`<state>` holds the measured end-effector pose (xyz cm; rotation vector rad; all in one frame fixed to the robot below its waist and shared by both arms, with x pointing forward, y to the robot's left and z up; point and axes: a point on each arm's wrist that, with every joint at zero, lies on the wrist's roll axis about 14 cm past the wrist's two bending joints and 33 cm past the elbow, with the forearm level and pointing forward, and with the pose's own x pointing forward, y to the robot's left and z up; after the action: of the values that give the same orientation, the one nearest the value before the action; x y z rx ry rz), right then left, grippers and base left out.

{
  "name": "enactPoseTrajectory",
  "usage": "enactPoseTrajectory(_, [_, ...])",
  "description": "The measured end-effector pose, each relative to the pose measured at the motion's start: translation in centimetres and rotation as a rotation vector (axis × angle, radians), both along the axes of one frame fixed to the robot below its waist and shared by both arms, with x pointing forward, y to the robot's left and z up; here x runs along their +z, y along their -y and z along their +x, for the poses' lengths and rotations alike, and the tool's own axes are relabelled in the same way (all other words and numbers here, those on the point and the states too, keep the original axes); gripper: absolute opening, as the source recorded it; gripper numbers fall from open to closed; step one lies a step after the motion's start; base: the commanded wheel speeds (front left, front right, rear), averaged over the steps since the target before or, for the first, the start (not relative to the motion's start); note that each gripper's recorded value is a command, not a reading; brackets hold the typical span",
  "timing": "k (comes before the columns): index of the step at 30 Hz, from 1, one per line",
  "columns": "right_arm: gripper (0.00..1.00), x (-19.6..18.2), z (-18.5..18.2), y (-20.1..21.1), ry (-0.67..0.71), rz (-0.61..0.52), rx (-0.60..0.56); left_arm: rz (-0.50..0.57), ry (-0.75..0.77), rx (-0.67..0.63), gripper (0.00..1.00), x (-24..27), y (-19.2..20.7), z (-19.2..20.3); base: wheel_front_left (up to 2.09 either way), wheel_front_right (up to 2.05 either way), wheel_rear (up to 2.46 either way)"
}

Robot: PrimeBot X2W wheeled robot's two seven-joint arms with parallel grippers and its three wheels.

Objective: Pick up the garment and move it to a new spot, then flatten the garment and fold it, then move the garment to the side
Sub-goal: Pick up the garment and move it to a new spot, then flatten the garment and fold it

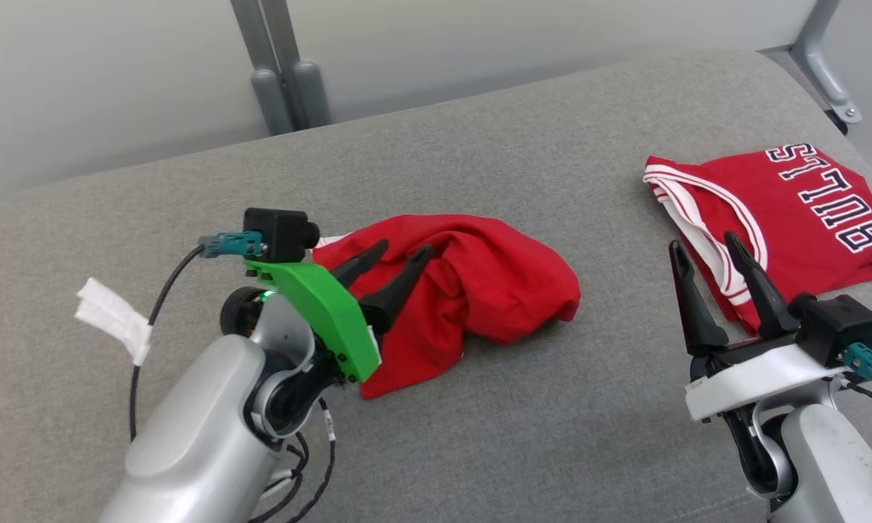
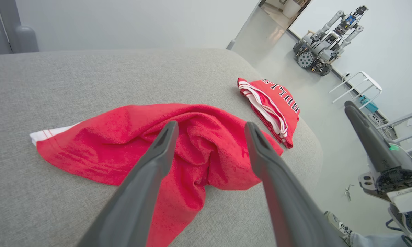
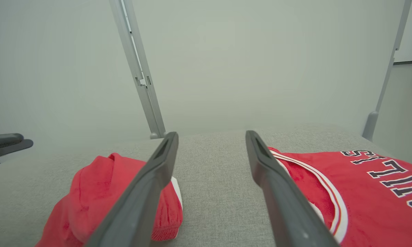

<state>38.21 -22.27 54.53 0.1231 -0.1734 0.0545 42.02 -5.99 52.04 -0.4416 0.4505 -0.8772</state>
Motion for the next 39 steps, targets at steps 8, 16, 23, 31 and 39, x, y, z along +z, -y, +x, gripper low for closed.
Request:
enactPoseTrajectory(8, [1.0,0.6,0.2,-2.5,0.025,0.008,0.069,0.049,0.258,0.261,1.0,4.2,-9.4,0.3,0.0,0.0,0.0])
enactPoseTrajectory(16, [1.0,-0.3,-0.6,-4.4,0.004,0.05,0.102,0.087,0.446,0.638,1.0,5.4,-19.3,-2.0,0.0,0.0,0.0])
enactPoseTrajectory(23, [1.0,-0.2,-1.3,-5.0,0.01,0.062,0.115,0.163,0.5,0.815,1.0,3.4,-23.3,-5.1,0.0,0.0,0.0])
enactPoseTrajectory(31, [1.0,0.0,-1.7,-3.8,0.018,0.061,0.08,0.16,0.516,0.889,1.0,3.1,-23.1,-6.3,0.0,0.0,0.0])
enactPoseTrajectory(39, [1.0,-0.1,-2.1,-3.3,0.017,0.057,0.068,0.148,0.539,0.882,1.0,3.2,-22.8,-6.2,0.0,0.0,0.0])
